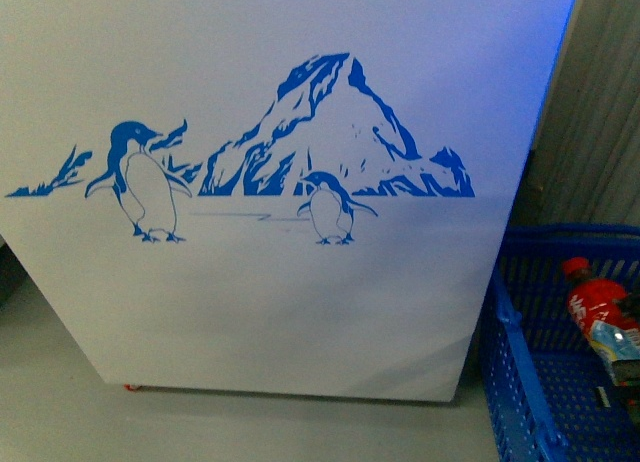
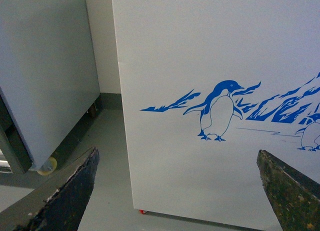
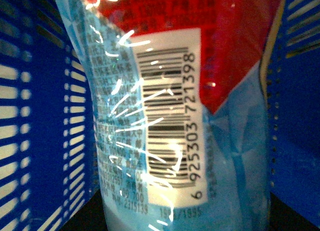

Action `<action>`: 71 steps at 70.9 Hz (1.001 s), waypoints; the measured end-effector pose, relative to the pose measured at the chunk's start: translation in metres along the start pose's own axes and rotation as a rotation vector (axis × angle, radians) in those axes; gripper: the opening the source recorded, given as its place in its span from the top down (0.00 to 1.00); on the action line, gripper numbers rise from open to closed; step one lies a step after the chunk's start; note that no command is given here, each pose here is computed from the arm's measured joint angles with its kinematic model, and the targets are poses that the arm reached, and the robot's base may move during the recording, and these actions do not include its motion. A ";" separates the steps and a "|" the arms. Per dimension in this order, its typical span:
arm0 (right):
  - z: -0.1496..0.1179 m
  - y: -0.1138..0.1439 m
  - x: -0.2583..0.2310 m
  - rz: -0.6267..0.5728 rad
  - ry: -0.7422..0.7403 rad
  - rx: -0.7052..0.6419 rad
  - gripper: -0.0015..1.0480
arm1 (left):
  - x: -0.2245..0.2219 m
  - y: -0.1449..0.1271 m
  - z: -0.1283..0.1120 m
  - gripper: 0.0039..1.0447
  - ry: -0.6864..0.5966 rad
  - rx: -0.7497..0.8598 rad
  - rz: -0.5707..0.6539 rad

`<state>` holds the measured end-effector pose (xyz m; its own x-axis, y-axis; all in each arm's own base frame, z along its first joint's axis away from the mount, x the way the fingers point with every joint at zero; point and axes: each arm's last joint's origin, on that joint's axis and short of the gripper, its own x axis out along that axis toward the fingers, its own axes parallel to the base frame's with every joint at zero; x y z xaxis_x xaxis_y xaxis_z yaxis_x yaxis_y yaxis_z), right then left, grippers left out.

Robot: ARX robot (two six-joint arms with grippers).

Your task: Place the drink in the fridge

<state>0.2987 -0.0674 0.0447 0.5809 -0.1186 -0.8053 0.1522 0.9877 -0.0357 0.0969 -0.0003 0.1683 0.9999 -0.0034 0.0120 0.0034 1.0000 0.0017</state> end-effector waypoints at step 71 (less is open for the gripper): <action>-0.004 0.025 -0.335 0.148 -1.007 0.147 0.59 | 0.000 0.000 0.000 0.08 0.000 0.000 0.000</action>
<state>0.1054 -0.0026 0.3113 0.9926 -0.0937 0.0768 0.0813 0.9852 0.1511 0.0969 -0.0003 0.1683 0.9999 -0.0034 0.0120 0.0034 1.0000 0.0017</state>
